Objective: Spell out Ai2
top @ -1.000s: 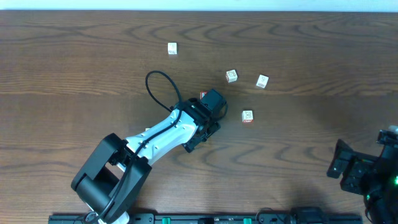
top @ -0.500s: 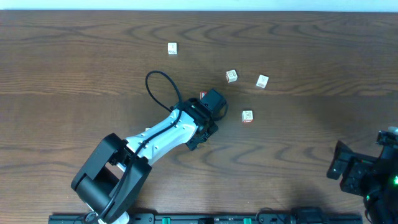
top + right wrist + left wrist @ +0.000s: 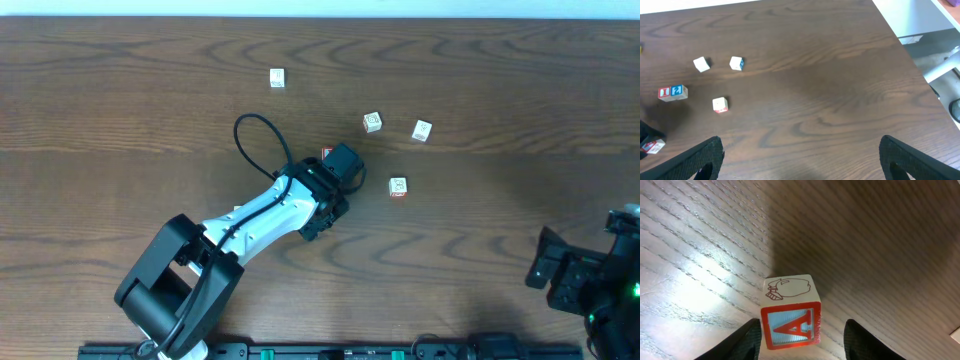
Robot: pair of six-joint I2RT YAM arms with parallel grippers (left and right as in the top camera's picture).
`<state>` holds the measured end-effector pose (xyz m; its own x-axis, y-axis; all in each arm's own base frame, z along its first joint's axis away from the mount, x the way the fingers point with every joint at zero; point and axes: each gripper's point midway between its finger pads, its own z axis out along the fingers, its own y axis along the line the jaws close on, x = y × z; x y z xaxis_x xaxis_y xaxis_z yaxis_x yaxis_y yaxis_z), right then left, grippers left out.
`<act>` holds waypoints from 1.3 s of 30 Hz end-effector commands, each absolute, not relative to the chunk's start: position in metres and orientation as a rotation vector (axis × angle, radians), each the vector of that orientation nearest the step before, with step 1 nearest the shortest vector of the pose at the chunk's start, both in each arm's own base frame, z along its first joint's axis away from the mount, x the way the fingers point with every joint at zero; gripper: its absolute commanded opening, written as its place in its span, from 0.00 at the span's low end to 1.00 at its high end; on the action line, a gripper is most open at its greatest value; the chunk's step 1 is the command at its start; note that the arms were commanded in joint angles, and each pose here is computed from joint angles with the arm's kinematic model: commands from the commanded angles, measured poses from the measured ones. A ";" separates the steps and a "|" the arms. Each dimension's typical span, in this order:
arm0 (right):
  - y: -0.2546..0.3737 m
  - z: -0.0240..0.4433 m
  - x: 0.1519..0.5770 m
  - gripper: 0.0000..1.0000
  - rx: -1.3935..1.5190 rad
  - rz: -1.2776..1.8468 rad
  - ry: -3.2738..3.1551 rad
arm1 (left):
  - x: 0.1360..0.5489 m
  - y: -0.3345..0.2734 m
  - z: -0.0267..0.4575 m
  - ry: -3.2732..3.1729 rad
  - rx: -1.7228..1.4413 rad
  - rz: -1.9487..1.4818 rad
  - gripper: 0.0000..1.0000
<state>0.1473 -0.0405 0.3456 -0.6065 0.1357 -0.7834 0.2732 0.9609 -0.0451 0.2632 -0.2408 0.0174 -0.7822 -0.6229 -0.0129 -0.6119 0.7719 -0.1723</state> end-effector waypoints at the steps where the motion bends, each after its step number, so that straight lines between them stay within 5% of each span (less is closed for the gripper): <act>1: -0.044 0.345 0.145 0.99 0.301 -0.221 2.231 | 0.262 -0.233 0.011 2.880 -1.020 -0.182 0.54; 39: -0.044 0.345 0.145 0.99 0.296 -0.223 2.232 | 0.263 -0.226 0.010 2.859 -1.016 -0.131 0.51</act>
<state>0.1463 -0.0408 0.3445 -0.6111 0.1354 -0.7799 0.2741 0.9605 -0.0480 0.2655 -0.2309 0.0167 -0.7764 -0.6273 -0.0603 -0.6150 0.7751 -0.1446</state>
